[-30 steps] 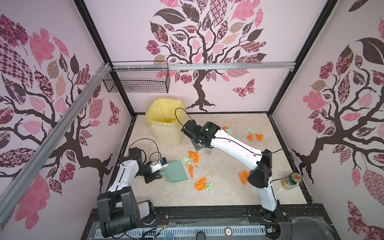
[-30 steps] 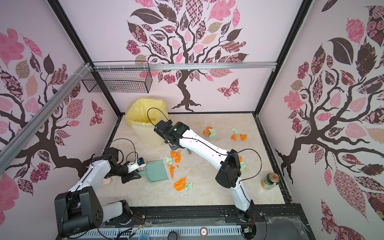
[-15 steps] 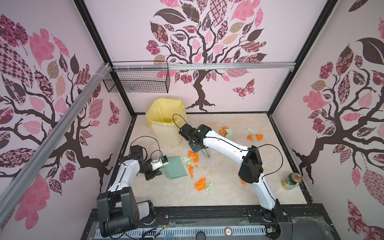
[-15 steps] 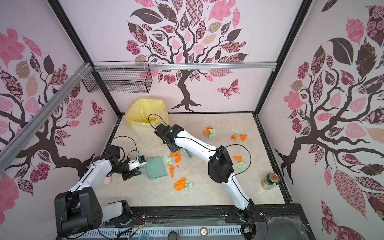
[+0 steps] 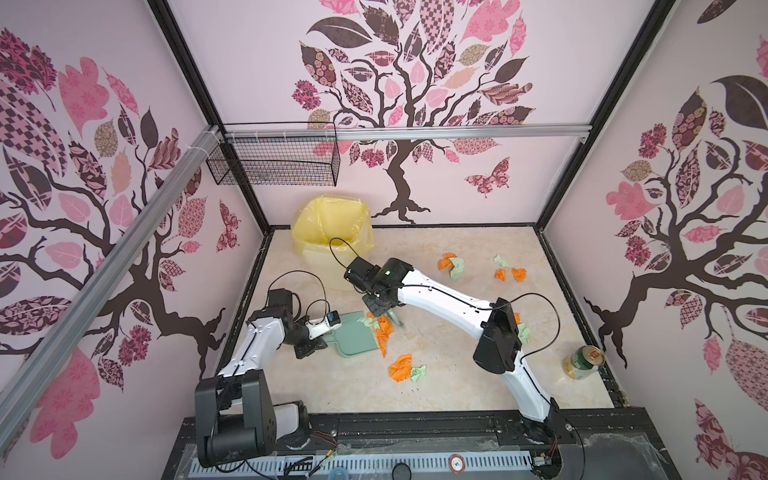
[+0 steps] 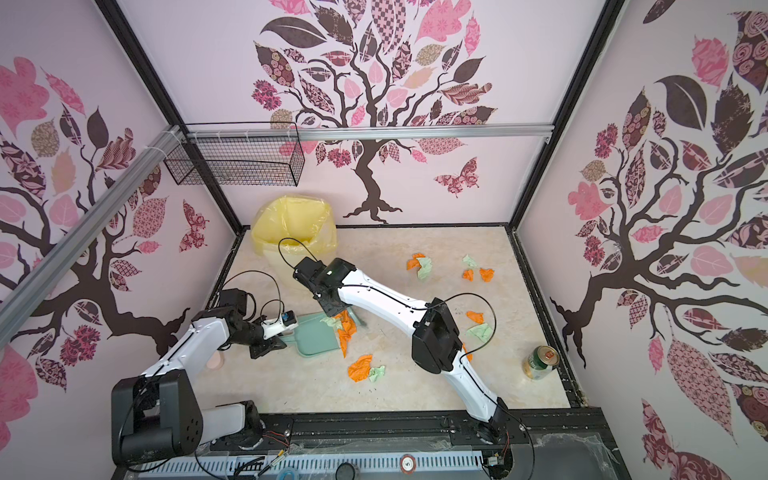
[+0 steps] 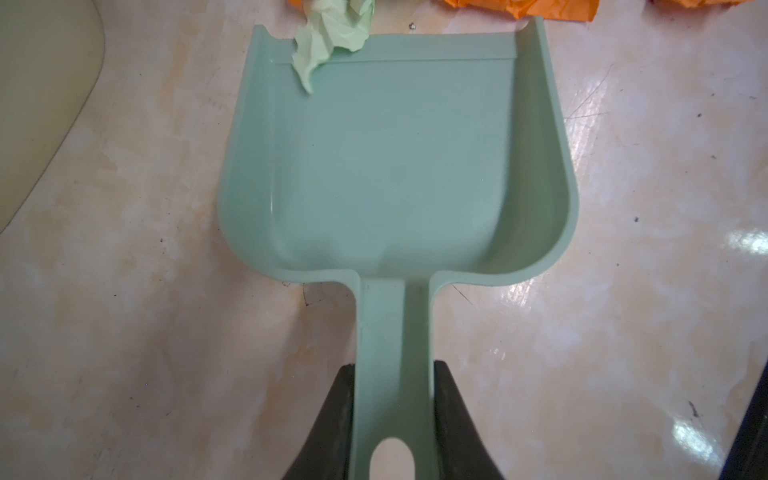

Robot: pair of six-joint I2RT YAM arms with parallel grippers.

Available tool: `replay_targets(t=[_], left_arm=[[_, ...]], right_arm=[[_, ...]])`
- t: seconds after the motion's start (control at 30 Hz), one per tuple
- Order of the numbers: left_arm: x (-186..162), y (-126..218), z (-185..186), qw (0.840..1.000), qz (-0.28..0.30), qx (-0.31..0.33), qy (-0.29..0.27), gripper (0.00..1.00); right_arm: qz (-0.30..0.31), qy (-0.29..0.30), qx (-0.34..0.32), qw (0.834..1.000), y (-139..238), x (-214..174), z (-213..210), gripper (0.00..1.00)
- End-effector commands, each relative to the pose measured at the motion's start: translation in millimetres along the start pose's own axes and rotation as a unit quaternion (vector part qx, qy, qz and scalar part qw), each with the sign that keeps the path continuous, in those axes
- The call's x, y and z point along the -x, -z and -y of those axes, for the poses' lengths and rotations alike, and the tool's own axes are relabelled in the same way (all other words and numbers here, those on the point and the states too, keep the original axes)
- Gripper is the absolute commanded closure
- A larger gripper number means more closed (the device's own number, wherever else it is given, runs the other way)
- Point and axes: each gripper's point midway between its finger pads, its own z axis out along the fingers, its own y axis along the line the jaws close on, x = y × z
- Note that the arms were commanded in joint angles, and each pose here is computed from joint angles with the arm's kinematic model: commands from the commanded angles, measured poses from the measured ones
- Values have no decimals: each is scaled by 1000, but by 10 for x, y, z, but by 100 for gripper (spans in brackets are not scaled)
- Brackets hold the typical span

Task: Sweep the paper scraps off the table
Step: 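Sweep more scraps with the right gripper's brush into the dustpan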

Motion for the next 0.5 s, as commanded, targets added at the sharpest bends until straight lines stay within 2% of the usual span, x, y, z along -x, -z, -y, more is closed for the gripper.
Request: replay_targets(t=[0.0, 0.3, 0.47], left_arm=[[-70, -72, 67, 1000, -12, -11, 5, 100], [-42, -77, 83, 1000, -6, -15, 7, 100], [-62, -106, 157, 1000, -4, -24, 9, 100]], right_arm=[[-21, -6, 22, 1000, 5, -90, -236, 100], [10, -37, 75, 996, 423, 17, -417, 100], [67, -68, 96, 991, 799, 201, -324, 100]])
